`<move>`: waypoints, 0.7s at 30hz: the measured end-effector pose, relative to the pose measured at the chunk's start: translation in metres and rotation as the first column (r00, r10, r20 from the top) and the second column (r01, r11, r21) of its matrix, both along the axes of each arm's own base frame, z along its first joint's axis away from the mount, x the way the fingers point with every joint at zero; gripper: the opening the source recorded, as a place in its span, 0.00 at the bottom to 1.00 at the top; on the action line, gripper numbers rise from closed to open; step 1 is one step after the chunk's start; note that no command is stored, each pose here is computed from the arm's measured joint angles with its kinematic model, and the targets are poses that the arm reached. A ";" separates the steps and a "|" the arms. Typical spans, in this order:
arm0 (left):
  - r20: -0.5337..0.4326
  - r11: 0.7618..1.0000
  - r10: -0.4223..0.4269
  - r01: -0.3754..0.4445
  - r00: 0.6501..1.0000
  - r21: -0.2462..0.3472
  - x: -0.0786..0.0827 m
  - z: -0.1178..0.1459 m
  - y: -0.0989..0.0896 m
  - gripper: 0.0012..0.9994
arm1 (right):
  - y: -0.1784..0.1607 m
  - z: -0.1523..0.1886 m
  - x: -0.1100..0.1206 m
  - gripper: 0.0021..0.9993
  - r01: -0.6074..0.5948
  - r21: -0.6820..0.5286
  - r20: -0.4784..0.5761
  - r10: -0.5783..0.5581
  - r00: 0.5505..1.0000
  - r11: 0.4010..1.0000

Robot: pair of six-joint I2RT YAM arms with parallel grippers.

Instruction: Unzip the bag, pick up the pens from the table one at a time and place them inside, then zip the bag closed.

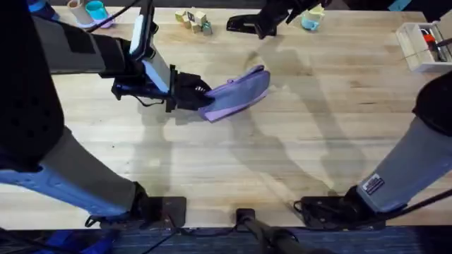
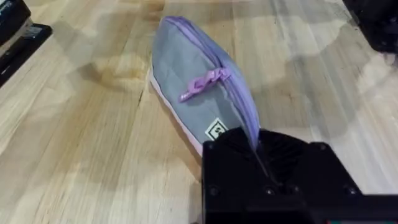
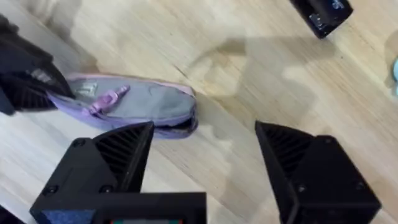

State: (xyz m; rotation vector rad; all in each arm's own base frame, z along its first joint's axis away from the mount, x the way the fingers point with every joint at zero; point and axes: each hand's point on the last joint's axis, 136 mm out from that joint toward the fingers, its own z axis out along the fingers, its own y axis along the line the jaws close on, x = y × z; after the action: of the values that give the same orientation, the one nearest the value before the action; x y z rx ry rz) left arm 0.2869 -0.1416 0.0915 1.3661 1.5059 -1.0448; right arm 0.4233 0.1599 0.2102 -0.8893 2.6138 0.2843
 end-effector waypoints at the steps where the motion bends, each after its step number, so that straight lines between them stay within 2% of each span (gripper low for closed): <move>1: 0.000 1.000 0.000 0.000 1.000 0.000 0.000 0.000 0.000 0.04 | 0.001 0.001 0.001 0.99 0.013 0.005 -0.001 -0.013 1.000 1.000; 6: 0.000 1.000 0.000 0.000 1.000 0.000 0.000 0.000 0.000 0.04 | 0.010 0.001 -0.003 1.00 0.042 0.018 -0.016 -0.041 0.999 0.999; 12: 0.000 1.000 0.000 0.000 1.000 0.000 0.000 0.000 0.000 0.05 | 0.037 0.002 -0.010 1.00 -0.002 0.029 -0.006 0.002 1.000 1.000; 17: 0.006 1.000 0.001 -0.001 1.000 -0.011 0.001 0.002 -0.001 0.83 | 0.056 0.006 -0.011 1.00 -0.036 0.044 0.025 0.035 0.999 0.998; 18: 0.004 1.000 0.002 -0.001 1.000 -0.011 0.001 0.002 -0.001 0.95 | 0.058 0.006 -0.011 1.00 -0.039 0.046 0.029 0.038 0.999 0.998; 21: 0.010 1.000 0.001 -0.001 1.000 -0.012 0.001 0.002 -0.001 0.99 | 0.059 0.007 -0.010 1.00 -0.042 0.048 0.034 0.040 0.999 0.998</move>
State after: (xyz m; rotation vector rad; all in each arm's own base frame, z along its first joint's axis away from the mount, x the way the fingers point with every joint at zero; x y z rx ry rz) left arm 0.2882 -0.1422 0.0934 1.3602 1.4908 -1.0433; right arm 0.4129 0.2189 0.2168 -0.9240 2.5502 0.3395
